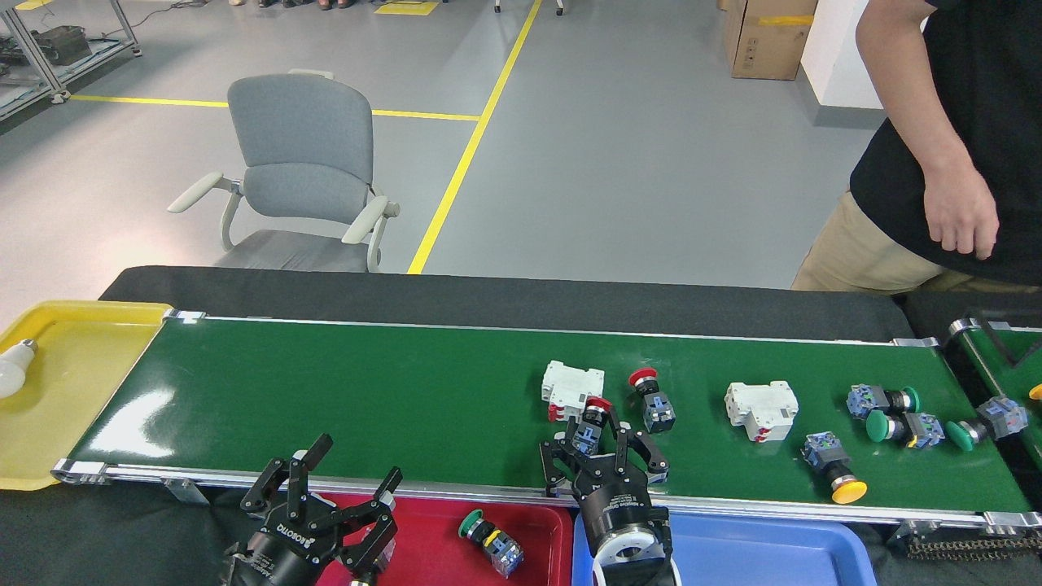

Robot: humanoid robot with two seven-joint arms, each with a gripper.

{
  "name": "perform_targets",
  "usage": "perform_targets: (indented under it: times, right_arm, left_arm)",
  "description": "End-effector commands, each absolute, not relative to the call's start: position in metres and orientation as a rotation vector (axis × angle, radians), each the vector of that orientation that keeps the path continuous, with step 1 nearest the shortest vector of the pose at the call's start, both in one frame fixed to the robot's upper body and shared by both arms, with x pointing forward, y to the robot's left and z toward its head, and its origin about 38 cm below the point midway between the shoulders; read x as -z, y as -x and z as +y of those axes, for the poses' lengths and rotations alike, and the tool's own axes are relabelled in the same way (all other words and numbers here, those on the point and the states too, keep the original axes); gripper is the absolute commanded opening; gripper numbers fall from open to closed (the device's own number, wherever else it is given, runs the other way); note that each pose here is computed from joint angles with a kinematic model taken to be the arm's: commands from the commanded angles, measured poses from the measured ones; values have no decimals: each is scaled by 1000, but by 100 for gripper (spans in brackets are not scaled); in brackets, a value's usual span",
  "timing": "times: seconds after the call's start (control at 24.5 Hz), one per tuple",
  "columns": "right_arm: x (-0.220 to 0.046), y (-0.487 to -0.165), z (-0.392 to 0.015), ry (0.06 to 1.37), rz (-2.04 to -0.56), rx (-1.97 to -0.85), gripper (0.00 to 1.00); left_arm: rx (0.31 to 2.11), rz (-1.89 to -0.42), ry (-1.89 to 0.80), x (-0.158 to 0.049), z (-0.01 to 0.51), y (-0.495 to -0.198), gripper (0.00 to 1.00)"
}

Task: Pick switch part from conveyor to tray

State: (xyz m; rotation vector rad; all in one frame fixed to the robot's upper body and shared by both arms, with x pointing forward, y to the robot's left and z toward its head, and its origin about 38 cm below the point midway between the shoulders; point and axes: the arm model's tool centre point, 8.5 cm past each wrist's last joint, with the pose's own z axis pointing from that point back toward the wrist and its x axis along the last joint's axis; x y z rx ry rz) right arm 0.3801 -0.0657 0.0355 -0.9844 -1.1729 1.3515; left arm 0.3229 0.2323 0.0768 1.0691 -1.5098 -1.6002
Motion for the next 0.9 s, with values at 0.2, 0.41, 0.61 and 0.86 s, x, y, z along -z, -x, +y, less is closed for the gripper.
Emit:
perform_targets:
  times: [0.2, 0.41, 0.61, 0.86]
  right_arm:
    - [-53, -376, -53, 992, -1246, -1352, 8]
    - [-68, -310, -10, 925, -1466, -1512, 15]
    - [-63, -252, 23, 857, -1654, -1620, 100]
    - [-69, -264, 8, 899, -1640, -1577, 100]
  left_arm:
    - [1596, -1502, -1078, -78, 239, -319, 100]
    - [1587, -1496, -1092, -80, 243, -317, 100]
    - [1592, -1494, -1087, -78, 242, -317, 100]
    - [1610, -1501, -1075, -76, 217, -326, 100]
